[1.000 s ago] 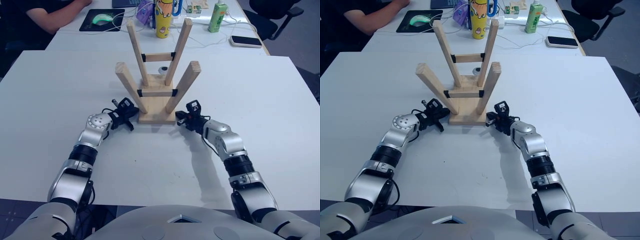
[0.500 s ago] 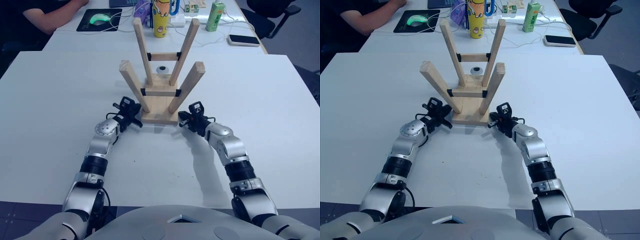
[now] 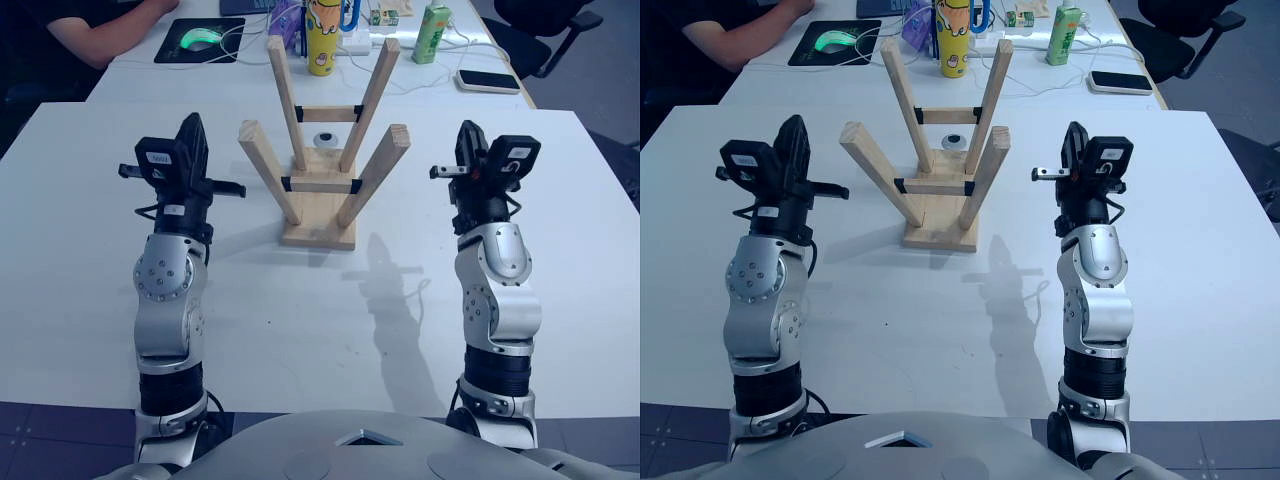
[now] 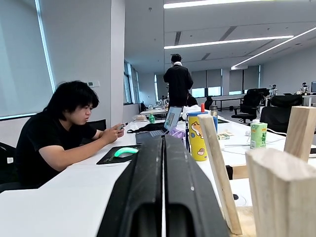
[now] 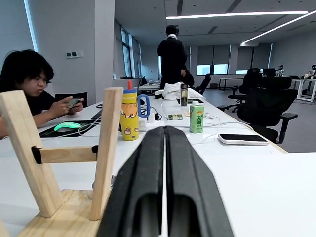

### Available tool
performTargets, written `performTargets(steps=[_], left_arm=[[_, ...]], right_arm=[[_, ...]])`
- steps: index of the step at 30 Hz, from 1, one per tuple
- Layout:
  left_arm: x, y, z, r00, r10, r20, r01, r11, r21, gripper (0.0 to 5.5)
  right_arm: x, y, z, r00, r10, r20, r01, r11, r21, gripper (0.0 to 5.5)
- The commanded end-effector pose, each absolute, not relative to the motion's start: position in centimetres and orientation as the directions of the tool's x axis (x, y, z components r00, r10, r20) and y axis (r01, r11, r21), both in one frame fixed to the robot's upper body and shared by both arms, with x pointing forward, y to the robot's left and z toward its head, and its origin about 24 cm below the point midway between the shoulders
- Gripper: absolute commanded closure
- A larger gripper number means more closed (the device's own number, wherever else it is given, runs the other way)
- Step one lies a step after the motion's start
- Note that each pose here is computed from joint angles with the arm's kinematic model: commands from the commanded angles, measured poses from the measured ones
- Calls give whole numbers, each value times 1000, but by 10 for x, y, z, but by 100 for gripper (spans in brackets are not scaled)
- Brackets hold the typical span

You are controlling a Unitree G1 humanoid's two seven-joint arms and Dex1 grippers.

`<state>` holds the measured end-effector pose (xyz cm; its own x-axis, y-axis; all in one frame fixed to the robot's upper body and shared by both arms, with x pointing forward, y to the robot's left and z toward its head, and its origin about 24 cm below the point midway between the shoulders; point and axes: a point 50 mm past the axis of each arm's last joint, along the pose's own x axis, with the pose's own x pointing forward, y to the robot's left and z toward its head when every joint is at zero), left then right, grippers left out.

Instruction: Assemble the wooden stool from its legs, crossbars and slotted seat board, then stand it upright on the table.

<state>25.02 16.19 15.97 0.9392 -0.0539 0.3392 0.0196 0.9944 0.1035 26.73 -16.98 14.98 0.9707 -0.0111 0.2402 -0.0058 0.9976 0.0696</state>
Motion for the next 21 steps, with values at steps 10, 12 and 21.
performTargets(steps=[10, 12, 21], left_arm=[[256, 114, 142, 925, -331, 185, 304, 939, 158, 550], [258, 129, 140, 953, -252, 169, 223, 960, 171, 550], [259, 174, 125, 994, -43, 102, 27, 989, 146, 550]], right_arm=[[263, -95, 130, 885, 465, 1, -463, 881, -102, 549], [267, -114, 121, 920, 389, -49, -392, 914, -104, 549], [296, -153, 105, 923, 370, -104, -377, 925, -51, 549]])
